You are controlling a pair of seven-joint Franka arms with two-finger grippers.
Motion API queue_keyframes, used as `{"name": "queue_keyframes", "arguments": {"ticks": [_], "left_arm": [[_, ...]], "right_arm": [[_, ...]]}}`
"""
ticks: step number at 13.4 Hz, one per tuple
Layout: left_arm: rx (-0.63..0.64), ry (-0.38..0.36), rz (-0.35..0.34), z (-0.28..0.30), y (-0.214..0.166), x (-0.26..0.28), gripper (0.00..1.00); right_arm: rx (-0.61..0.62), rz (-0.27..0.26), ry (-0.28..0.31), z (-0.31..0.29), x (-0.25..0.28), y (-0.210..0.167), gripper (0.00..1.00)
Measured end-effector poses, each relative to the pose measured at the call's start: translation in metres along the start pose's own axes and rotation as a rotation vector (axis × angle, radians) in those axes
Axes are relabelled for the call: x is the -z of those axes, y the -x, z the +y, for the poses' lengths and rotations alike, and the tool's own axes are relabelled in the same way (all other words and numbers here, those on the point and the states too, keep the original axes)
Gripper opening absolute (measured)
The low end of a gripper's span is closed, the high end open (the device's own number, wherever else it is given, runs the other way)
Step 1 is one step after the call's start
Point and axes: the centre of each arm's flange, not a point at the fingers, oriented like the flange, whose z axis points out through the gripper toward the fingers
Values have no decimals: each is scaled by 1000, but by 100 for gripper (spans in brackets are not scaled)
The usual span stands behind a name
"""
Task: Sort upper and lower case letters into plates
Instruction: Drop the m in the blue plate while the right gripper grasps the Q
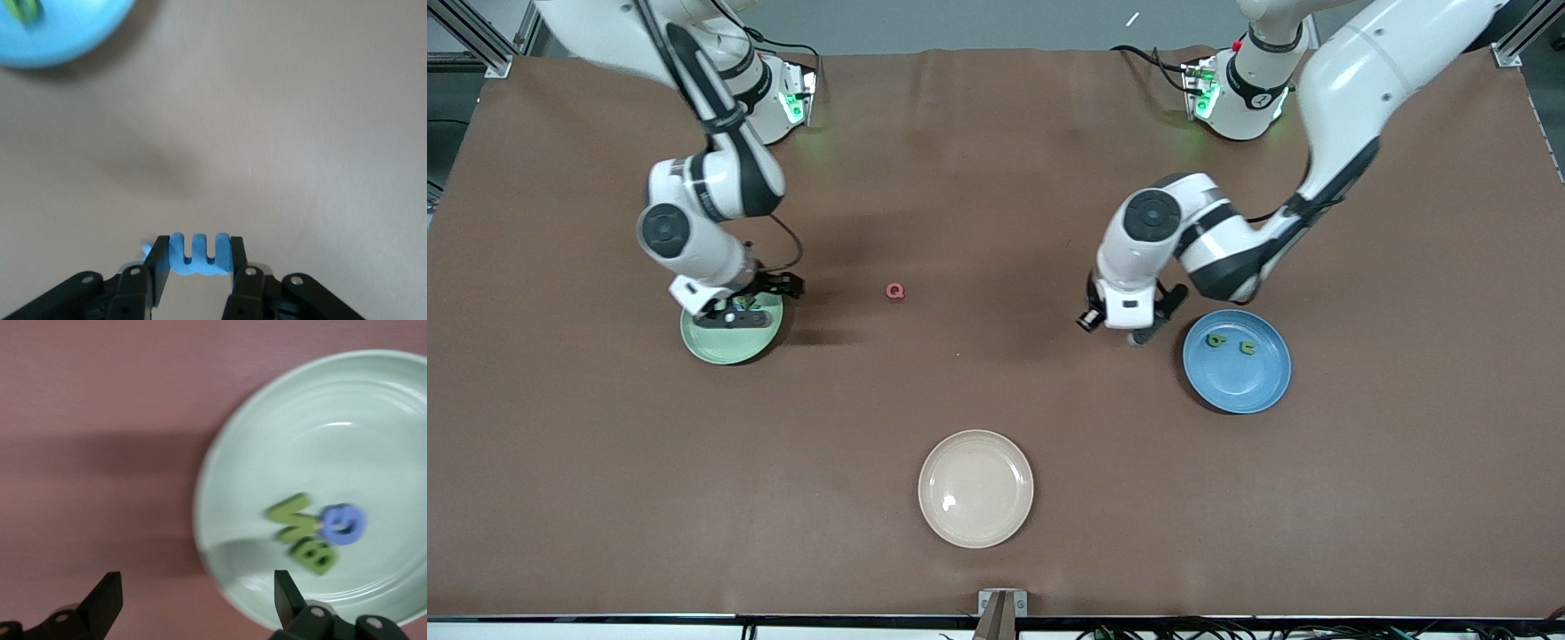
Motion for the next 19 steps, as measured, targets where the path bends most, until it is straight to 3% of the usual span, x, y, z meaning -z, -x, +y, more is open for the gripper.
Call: {"name": "queue_keyframes", "arguments": {"ticks": [2, 4, 8, 12, 19], "left_arm": [[-128, -32, -1, -10, -39, 8, 41], [-336, -45, -9, -23, -78, 8, 41], [-589, -94, -16, -58, -159, -15, 41], [-683, -129, -32, -87, -209, -42, 41], [-762, -116, -25, -98, -233, -53, 41]], "right_arm": [[-67, 20, -2, -45, 6, 10, 100], [-102, 43, -20, -67, 7, 16, 100], [-42, 55, -19, -109, -20, 35, 100], [7, 63, -15, -132, -31, 48, 100], [30, 82, -52, -169, -51, 66, 100]]}}
